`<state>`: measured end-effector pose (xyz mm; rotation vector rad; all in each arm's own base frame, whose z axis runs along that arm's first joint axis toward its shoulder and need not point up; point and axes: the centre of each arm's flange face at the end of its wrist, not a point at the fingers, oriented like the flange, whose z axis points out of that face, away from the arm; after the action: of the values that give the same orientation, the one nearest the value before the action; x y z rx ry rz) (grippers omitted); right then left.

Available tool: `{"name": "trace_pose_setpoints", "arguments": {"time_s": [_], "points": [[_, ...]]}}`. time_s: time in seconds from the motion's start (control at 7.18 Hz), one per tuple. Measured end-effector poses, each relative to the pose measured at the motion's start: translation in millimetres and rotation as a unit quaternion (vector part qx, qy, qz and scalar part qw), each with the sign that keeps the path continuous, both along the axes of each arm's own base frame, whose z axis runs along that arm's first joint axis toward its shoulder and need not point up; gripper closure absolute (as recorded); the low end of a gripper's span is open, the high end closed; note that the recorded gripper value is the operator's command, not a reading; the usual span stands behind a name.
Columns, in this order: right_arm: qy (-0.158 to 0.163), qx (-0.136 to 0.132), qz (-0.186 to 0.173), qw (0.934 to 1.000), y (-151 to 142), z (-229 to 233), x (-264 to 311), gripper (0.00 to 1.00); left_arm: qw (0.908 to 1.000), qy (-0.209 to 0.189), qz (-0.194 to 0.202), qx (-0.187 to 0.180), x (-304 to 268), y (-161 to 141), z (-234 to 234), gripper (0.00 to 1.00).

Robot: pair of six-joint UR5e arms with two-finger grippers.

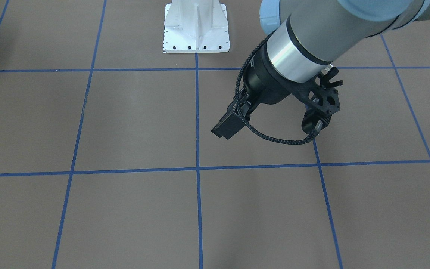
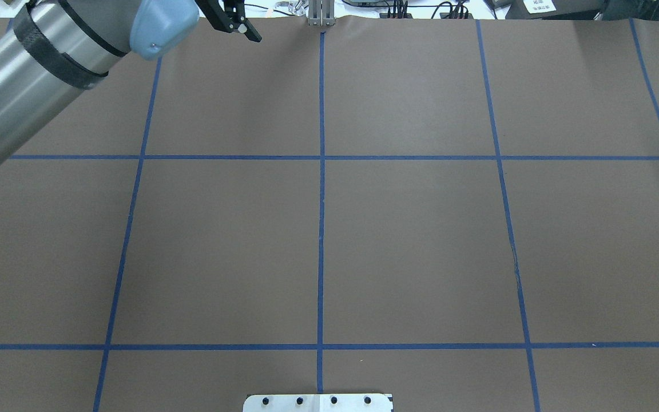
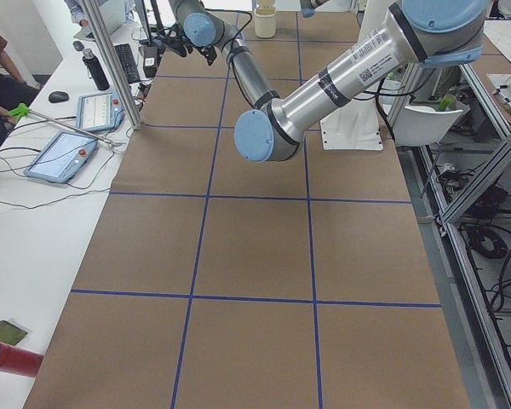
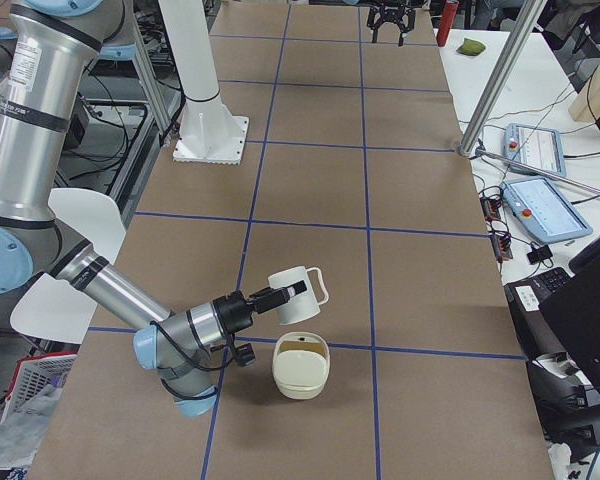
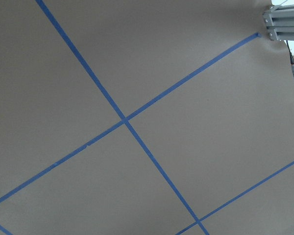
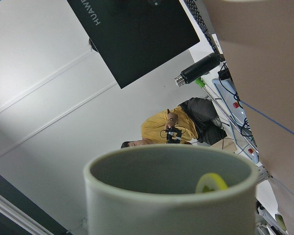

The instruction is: Left arm hands cup to right arm to dump lemon

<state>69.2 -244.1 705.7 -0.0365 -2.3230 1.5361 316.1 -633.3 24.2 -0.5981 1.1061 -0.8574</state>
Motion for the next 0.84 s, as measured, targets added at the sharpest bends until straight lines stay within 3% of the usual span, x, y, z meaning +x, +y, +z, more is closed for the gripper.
{"name": "trace_pose_setpoints", "arguments": {"time_s": [0.42,0.84], "points": [[-0.051,-0.003,-0.015,0.9986,1.4,-2.1,1.3,1.00,1.0000,-0.001,0.000,-0.001,0.0,-1.1,0.9,0.00],[-0.077,0.001,-0.016,0.9969,2.2,-3.7,3.3,1.00,1.0000,-0.001,-0.001,-0.001,-0.5,-1.3,0.4,0.00]]}}
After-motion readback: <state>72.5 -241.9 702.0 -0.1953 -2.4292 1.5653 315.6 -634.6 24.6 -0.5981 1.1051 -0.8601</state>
